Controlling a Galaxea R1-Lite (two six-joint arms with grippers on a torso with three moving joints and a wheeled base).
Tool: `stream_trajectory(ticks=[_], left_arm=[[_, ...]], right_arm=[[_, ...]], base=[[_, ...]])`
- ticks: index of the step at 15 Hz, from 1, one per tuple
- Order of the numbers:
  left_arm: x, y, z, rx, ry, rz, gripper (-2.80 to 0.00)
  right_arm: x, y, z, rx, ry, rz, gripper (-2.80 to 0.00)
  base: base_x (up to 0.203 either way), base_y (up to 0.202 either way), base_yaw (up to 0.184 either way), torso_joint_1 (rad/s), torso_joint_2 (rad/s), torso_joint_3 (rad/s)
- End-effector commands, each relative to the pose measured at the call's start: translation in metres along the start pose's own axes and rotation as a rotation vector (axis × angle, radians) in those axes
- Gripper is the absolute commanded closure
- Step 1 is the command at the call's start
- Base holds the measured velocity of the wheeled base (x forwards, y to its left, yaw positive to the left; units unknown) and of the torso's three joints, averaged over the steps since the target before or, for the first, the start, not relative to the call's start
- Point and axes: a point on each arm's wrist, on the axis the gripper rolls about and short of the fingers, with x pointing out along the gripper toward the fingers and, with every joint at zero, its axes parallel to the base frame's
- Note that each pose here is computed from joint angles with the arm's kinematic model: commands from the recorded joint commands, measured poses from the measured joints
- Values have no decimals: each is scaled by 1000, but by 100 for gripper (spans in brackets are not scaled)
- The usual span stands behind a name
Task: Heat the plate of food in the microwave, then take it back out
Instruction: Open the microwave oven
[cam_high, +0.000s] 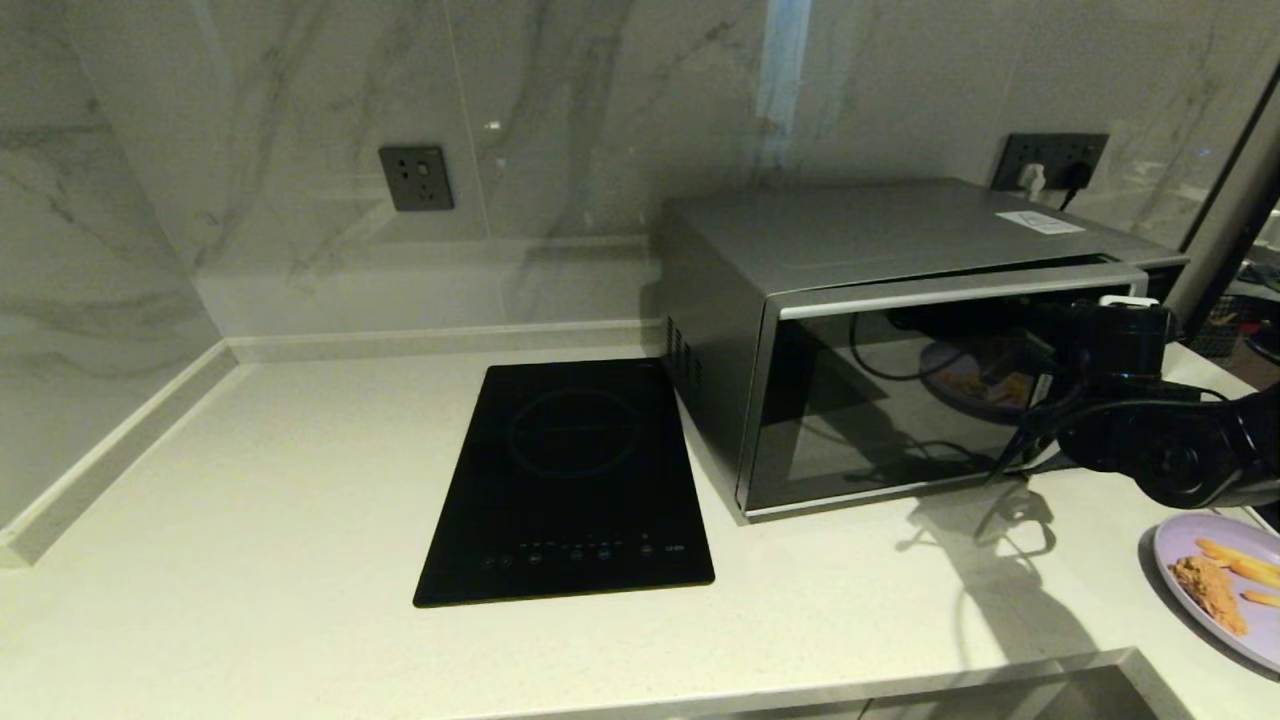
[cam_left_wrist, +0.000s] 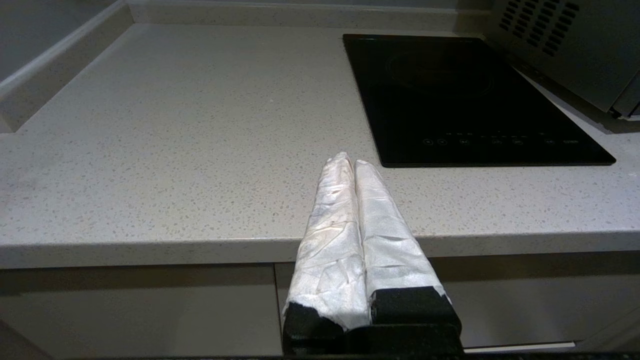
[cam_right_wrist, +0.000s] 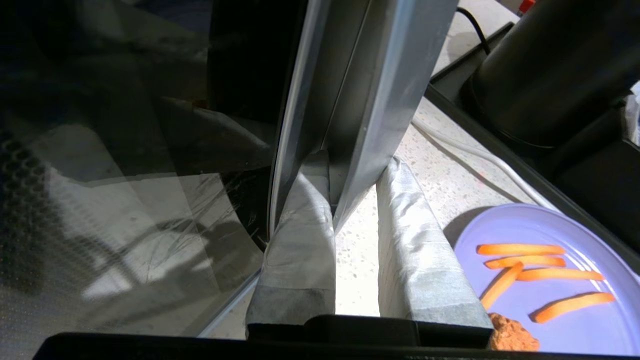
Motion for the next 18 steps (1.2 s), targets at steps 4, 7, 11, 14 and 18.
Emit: stream_trajectory(ticks=[4,7,11,14,18], left_arm=[[0,0,0,-1,0,-1,0],[0,0,0,-2,0,-1,0],[0,0,0,-1,0,-1,0],[0,0,0,-1,0,-1,0],[0,0,0,-1,0,-1,0]], right_arm=[[-20,-7,-3,-10,-8,19,0],[-30,-4,-5,-15,-12,49,0],[-40,-6,-4,-16,-17,65,0],[-49,-11,-8,-29,-6,76,0],[-70,-9,-19,-66,12,149,0]], base=[[0,0,0,0,0,0],[0,0,0,0,0,0],[0,0,0,0,0,0],[0,0,0,0,0,0],[0,0,0,0,0,0]])
